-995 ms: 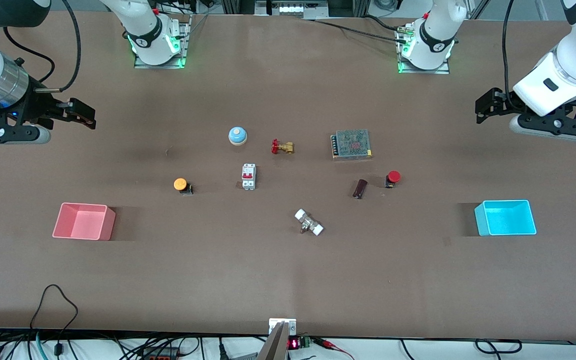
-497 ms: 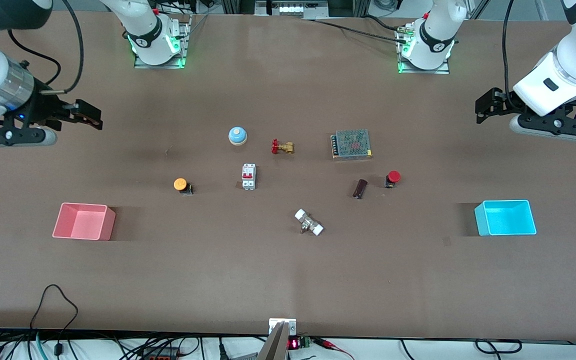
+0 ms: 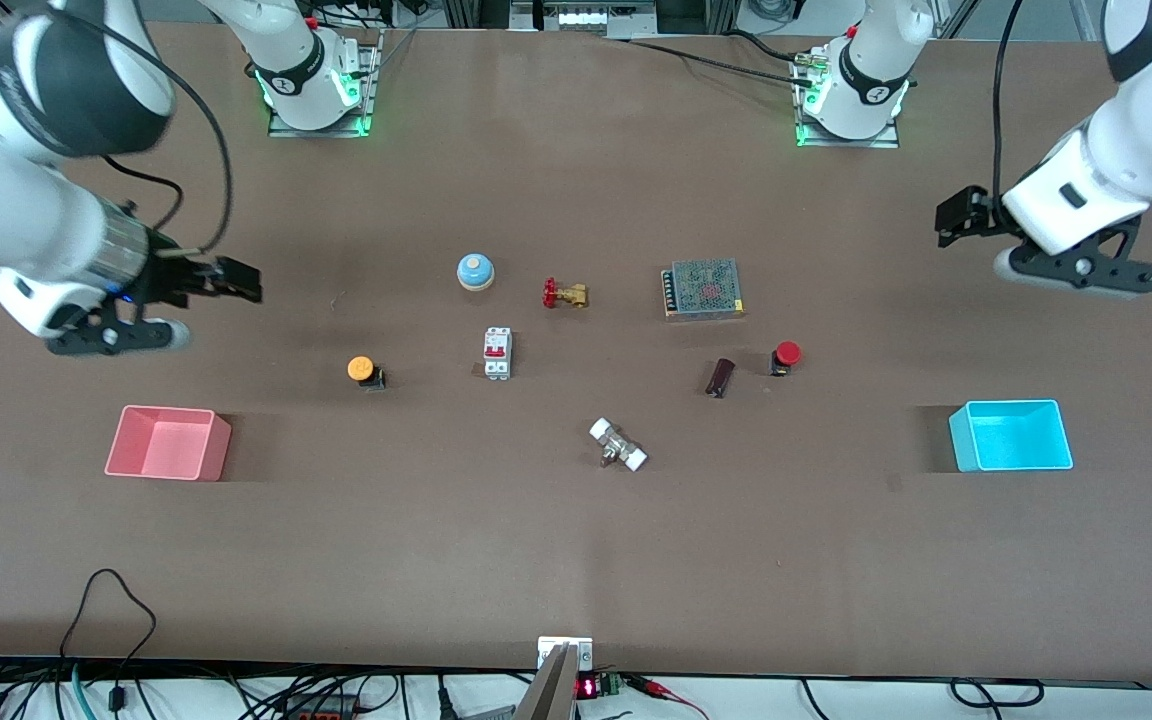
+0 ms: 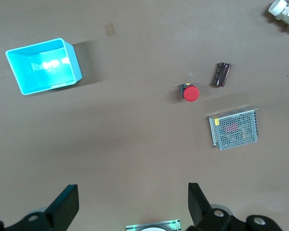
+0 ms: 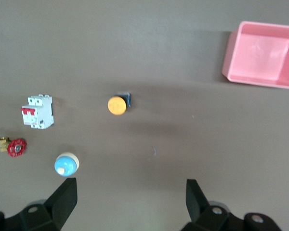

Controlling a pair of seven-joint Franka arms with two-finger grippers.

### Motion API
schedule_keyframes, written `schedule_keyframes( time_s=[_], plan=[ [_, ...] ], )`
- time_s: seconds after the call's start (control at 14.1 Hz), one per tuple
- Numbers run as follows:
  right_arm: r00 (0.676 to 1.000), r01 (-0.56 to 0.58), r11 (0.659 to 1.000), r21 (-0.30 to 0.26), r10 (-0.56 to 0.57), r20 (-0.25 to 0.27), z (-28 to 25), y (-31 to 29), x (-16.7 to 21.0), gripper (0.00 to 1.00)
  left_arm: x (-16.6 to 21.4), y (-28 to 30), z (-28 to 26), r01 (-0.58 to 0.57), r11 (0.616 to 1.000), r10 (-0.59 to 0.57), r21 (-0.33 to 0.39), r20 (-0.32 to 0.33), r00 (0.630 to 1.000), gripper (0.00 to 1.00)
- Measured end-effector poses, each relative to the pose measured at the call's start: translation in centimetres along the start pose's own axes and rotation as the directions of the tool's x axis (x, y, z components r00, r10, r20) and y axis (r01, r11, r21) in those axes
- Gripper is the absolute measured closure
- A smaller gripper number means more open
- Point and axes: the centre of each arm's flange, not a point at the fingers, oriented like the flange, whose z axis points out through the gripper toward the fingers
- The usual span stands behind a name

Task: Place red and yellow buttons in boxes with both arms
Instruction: 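Move the right gripper to the yellow button while the left gripper reaches the red button, then lower and close both grippers on the yellow and red buttons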

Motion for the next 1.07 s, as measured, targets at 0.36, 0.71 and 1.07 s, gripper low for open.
schedule_keyframes(
  time_s=[0.36, 0.71, 1.07],
  plan=[
    [0.998, 0.019, 1.0, -0.017, -0.02, -0.059, 6.8, -3.7, 2.3, 0.0, 8.3, 1.4, 5.6, 0.019, 1.0, -0.019, -0.019, -0.005, 1.0, 0.0],
    [0.99, 0.044, 0.999, -0.009, -0.045, -0.136, 14.6, -5.0, 2.2, 0.0, 12.7, 5.8, 15.8, 0.124, 0.992, -0.124, -0.022, 0.0, 0.992, 0.0],
    [0.989, 0.058, 0.998, -0.008, -0.059, -0.133, 20.8, -5.5, 1.3, 0.0, 10.6, 8.6, 25.2, 0.136, 0.99, -0.137, -0.028, -0.043, 0.99, 0.0]
  ],
)
